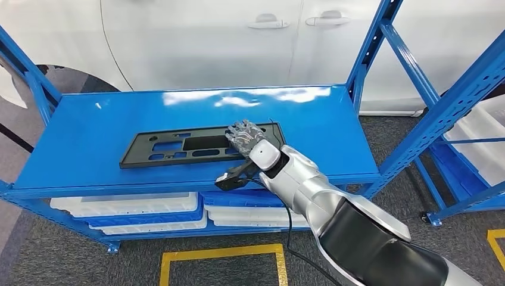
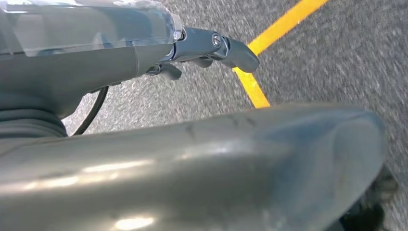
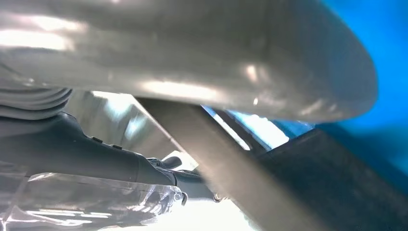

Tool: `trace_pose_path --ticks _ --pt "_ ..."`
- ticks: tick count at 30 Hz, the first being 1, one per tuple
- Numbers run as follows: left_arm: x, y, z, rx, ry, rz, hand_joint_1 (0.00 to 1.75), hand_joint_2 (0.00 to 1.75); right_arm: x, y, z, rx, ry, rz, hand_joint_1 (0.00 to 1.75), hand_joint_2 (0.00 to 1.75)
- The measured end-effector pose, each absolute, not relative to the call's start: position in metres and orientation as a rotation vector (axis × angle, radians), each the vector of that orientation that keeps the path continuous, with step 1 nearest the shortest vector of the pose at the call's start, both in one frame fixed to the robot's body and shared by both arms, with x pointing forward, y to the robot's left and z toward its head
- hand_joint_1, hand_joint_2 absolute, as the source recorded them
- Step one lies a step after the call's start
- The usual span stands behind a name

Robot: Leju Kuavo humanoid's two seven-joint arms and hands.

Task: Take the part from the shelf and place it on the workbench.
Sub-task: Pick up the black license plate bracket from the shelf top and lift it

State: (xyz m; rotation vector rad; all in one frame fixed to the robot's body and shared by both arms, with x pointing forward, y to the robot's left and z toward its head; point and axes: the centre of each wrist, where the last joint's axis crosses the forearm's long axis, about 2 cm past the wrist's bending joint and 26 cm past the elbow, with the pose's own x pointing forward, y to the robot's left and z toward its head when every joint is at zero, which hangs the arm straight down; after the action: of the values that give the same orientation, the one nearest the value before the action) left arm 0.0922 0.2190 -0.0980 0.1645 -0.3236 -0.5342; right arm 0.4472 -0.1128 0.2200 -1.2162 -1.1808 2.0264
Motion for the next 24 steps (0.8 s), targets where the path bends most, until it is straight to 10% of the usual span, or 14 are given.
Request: trace_pose_path --ticks 10,14,24 --pt "0.093 0.220 -0.098 0.158 -0.320 -0.538 0.00 0.00 0.448 -0.123 0.213 -0.836 -1.249 1.754 0.00 0.00" --pt "0.093 0.220 -0.098 0.160 -0.322 -0.537 0.00 0.00 0.447 -0.122 0.212 -0.880 -1.249 1.789 0.00 1.75" --pt "0.094 0.220 -0.098 0.164 -0.319 -0.545 0.00 0.00 0.442 -0.120 0.203 -0.988 -1.229 1.897 0.00 1.75"
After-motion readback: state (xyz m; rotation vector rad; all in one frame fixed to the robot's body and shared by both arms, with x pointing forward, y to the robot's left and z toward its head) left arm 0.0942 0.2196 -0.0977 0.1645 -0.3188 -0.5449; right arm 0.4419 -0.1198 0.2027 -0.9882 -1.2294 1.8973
